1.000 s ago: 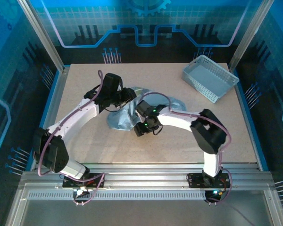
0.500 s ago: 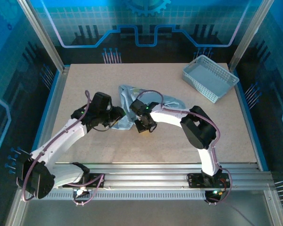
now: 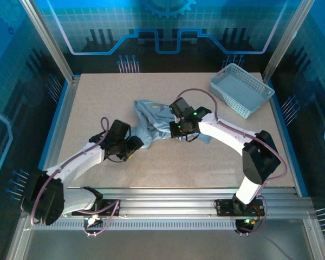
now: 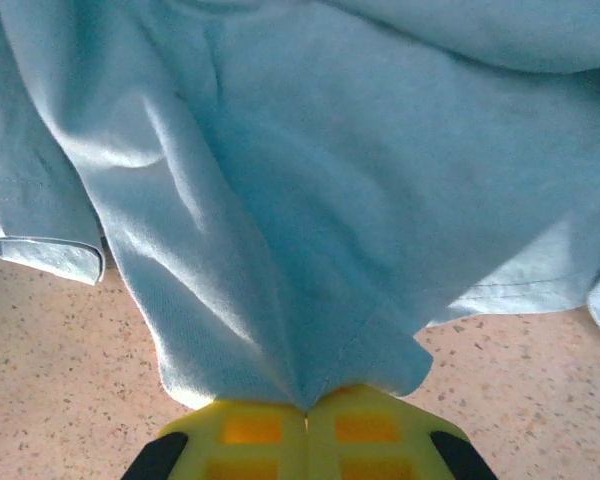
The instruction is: Fold and stack the t-shirts
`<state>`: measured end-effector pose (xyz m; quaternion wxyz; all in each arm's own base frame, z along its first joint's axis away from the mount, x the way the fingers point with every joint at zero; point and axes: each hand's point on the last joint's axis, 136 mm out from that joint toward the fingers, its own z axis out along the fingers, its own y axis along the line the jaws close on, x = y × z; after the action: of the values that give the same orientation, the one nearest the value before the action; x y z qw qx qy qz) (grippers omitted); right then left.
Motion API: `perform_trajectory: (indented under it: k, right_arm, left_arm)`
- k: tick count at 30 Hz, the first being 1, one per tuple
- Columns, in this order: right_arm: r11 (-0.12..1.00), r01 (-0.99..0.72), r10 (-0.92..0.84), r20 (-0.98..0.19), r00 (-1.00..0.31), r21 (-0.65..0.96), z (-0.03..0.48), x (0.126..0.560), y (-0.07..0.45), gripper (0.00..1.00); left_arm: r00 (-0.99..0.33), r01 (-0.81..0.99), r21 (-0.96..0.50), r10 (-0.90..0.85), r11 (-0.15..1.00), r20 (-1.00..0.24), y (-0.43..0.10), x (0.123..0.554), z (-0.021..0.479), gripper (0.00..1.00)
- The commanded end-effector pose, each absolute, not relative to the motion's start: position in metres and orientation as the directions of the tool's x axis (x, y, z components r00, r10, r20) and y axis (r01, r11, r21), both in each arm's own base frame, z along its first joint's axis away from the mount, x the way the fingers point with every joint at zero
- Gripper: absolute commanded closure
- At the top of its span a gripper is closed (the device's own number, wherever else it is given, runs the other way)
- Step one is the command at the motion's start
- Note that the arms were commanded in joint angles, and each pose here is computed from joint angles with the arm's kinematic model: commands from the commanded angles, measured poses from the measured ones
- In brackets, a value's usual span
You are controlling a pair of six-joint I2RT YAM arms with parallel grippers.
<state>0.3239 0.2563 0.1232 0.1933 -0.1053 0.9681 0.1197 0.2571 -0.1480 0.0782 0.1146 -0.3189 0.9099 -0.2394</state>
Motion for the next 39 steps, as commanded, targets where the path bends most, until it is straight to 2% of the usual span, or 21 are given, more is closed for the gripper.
perform_trajectory:
  k: [1, 10, 14, 17, 19, 20, 22, 23, 24, 31, 39]
  right_arm:
    - [0.958, -0.204, -0.121, -0.363, -0.924, 0.203, 0.129, 0.318, 0.240, 1.00]
    - [0.959, -0.135, -0.040, -0.352, -0.935, 0.249, 0.133, 0.335, 0.230, 1.00]
    - [0.965, -0.092, 0.000, -0.349, -0.937, 0.246, 0.138, 0.341, 0.223, 1.00]
    - [0.968, -0.062, 0.028, -0.349, -0.937, 0.243, 0.140, 0.343, 0.219, 1.00]
    - [0.972, -0.037, 0.049, -0.353, -0.934, 0.233, 0.141, 0.343, 0.214, 1.00]
    - [0.972, -0.027, 0.059, -0.354, -0.933, 0.232, 0.141, 0.343, 0.212, 1.00]
    - [0.973, 0.005, 0.089, -0.357, -0.930, 0.229, 0.140, 0.343, 0.206, 1.00]
    - [0.973, 0.017, 0.102, -0.357, -0.928, 0.232, 0.140, 0.343, 0.204, 1.00]
    - [0.973, 0.035, 0.117, -0.358, -0.926, 0.227, 0.141, 0.344, 0.201, 1.00]
    - [0.968, 0.091, 0.186, -0.424, -0.886, 0.234, 0.170, 0.368, 0.185, 1.00]
    - [0.952, 0.057, 0.234, -0.598, -0.767, 0.300, 0.260, 0.398, 0.164, 1.00]
  left_arm:
    - [-0.782, -0.467, -0.576, -0.617, 0.671, -0.085, -0.166, 0.285, 0.092, 0.35]
    - [-0.812, -0.405, -0.485, -0.548, 0.775, -0.199, -0.172, 0.341, 0.102, 0.35]
    - [-0.844, -0.444, -0.313, -0.509, 0.840, -0.169, -0.159, 0.344, 0.082, 0.39]
    - [-0.842, -0.448, -0.275, -0.505, 0.850, -0.188, -0.151, 0.347, 0.073, 0.44]
    - [-0.837, -0.453, -0.296, -0.515, 0.841, -0.184, -0.152, 0.354, 0.068, 0.52]
    - [-0.836, -0.449, -0.311, -0.516, 0.838, -0.183, -0.155, 0.358, 0.066, 0.59]
    - [-0.834, -0.440, -0.336, -0.518, 0.833, -0.190, -0.161, 0.368, 0.065, 0.86]
    - [-0.832, -0.437, -0.340, -0.518, 0.832, -0.199, -0.161, 0.371, 0.068, 0.96]
    - [-0.825, -0.442, -0.340, -0.525, 0.830, -0.210, -0.160, 0.373, 0.072, 1.00]
    - [-0.729, -0.460, -0.329, -0.562, 0.825, -0.391, -0.118, 0.366, 0.148, 1.00]
    - [-0.590, -0.413, -0.458, -0.614, 0.787, -0.524, -0.063, 0.372, 0.247, 1.00]
